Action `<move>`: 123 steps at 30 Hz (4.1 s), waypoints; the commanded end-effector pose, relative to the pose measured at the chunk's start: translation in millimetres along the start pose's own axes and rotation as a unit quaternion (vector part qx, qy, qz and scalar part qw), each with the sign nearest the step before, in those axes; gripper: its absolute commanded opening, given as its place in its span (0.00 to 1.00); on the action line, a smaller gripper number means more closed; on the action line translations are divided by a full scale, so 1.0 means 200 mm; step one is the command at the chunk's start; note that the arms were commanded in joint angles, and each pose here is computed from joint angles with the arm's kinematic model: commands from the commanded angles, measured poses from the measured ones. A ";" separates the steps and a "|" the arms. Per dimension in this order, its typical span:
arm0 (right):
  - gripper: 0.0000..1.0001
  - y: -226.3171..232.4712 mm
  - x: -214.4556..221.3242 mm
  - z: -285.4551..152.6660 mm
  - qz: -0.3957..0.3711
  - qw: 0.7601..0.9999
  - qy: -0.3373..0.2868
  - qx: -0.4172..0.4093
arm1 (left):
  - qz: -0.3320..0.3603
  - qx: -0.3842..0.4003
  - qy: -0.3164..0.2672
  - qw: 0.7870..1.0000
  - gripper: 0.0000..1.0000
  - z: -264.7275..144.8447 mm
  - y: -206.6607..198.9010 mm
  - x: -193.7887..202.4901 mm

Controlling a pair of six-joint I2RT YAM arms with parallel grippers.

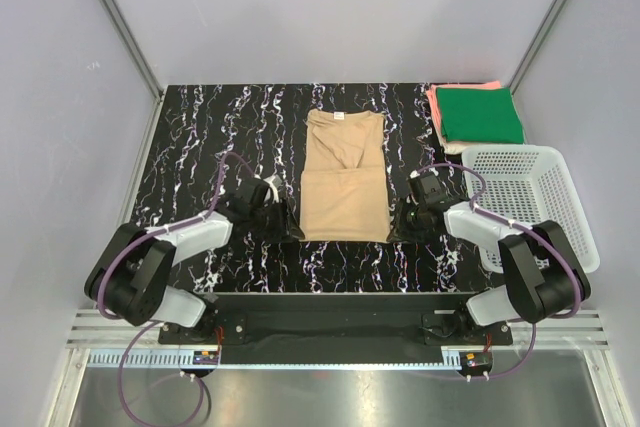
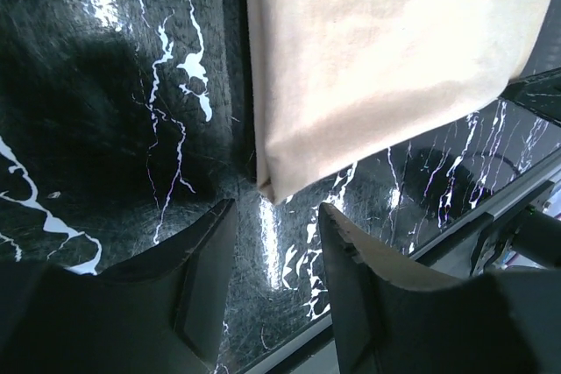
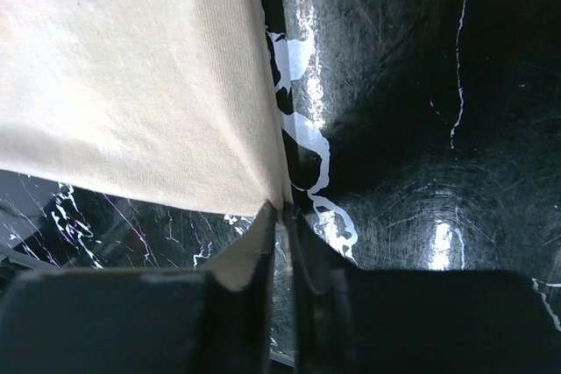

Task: Fold and stack the t-shirts
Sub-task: Fold the tshirt

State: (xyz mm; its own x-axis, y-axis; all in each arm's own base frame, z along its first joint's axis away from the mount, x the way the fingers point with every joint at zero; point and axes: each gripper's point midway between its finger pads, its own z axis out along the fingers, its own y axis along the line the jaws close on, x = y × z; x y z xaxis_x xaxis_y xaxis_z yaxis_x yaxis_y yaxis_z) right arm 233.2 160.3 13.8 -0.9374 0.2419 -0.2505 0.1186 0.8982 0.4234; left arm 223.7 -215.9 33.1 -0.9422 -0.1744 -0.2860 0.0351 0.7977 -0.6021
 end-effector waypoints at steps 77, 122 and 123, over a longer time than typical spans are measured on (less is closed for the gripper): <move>0.00 -0.10 0.03 0.00 0.117 0.990 -0.010 0.073 | 0.032 -0.027 -0.044 0.998 0.50 -0.02 -0.03 -0.05; 0.00 0.08 0.02 -0.45 0.081 0.990 -0.106 -0.046 | 0.042 0.043 -0.075 0.995 0.00 -0.24 -0.39 -0.05; 0.00 0.10 0.01 -0.48 0.078 0.989 -0.113 -0.053 | 0.043 0.044 -0.078 0.995 0.00 -0.25 -0.40 -0.06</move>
State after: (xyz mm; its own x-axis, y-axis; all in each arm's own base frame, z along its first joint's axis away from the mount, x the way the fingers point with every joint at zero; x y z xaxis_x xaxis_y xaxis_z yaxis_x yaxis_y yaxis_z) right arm 202.4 142.6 81.9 -0.8211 0.4640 -0.3324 0.2340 0.8048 0.5455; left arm 205.5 -242.9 92.7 -0.9032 -0.1758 -0.3916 0.1138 0.7816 -0.6133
